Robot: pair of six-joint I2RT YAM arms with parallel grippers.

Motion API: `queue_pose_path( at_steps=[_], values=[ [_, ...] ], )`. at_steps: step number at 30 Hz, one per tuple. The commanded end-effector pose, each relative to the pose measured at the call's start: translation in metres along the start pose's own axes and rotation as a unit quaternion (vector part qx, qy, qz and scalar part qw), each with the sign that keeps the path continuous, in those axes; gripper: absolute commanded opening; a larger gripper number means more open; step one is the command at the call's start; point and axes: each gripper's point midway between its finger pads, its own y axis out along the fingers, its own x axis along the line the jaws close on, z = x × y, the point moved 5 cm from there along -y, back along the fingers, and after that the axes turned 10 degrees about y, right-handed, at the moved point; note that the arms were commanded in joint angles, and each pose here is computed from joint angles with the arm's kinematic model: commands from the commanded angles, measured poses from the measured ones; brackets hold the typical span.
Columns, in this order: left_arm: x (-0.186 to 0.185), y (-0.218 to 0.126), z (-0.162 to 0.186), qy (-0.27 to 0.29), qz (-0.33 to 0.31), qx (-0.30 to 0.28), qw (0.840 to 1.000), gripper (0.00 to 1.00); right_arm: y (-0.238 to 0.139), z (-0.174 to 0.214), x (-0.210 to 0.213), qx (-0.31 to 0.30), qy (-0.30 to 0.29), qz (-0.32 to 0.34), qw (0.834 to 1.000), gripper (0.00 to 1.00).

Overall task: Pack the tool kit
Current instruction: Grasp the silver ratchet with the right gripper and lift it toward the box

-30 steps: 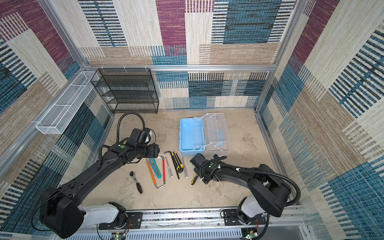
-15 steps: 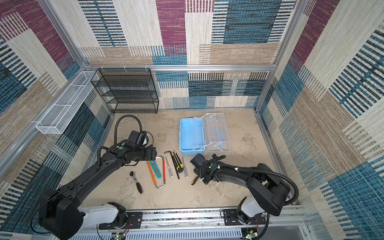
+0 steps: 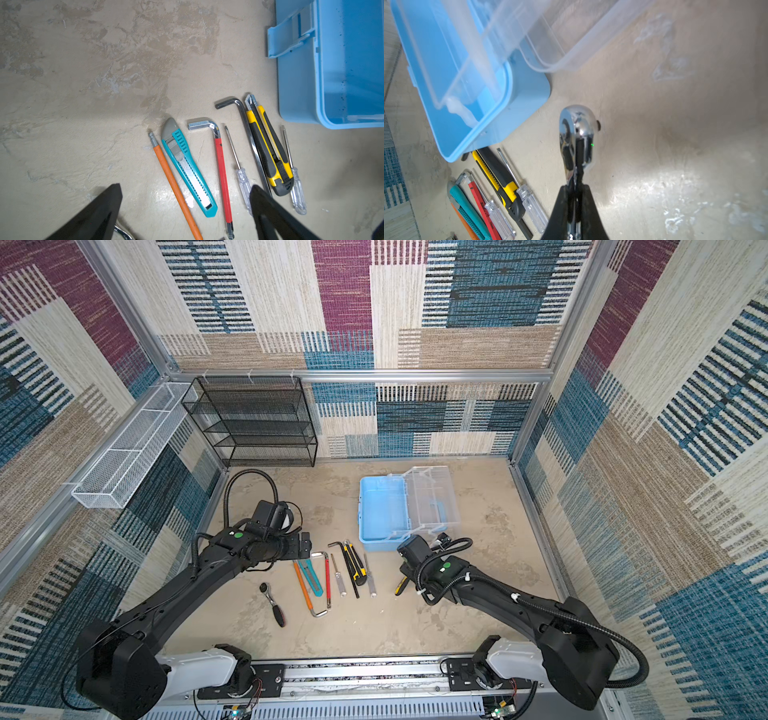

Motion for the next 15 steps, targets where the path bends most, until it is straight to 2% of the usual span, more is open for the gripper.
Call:
queue_pose_path(
  at_steps=[1, 6, 11, 15],
  values=[
    [0.010, -0.003, 0.006, -0.026, -0.024, 0.013, 0.999, 0.99, -0.014, -0.020, -0.012, -0.031, -0.005, 0.017, 0.999, 0.00],
    [0.018, -0.004, 0.008, -0.046, -0.032, 0.011, 0.998, 0.99, -0.037, -0.062, -0.023, -0.073, 0.014, 0.015, 0.997, 0.00],
    [0.027, -0.005, 0.010, -0.060, -0.052, 0.026, 0.997, 0.99, -0.052, -0.117, -0.003, -0.115, -0.036, 0.013, 0.993, 0.00],
    [0.040, -0.006, 0.021, -0.092, -0.085, 0.053, 0.991, 0.99, -0.064, -0.157, 0.019, -0.153, -0.085, 0.012, 0.984, 0.00]
  ],
)
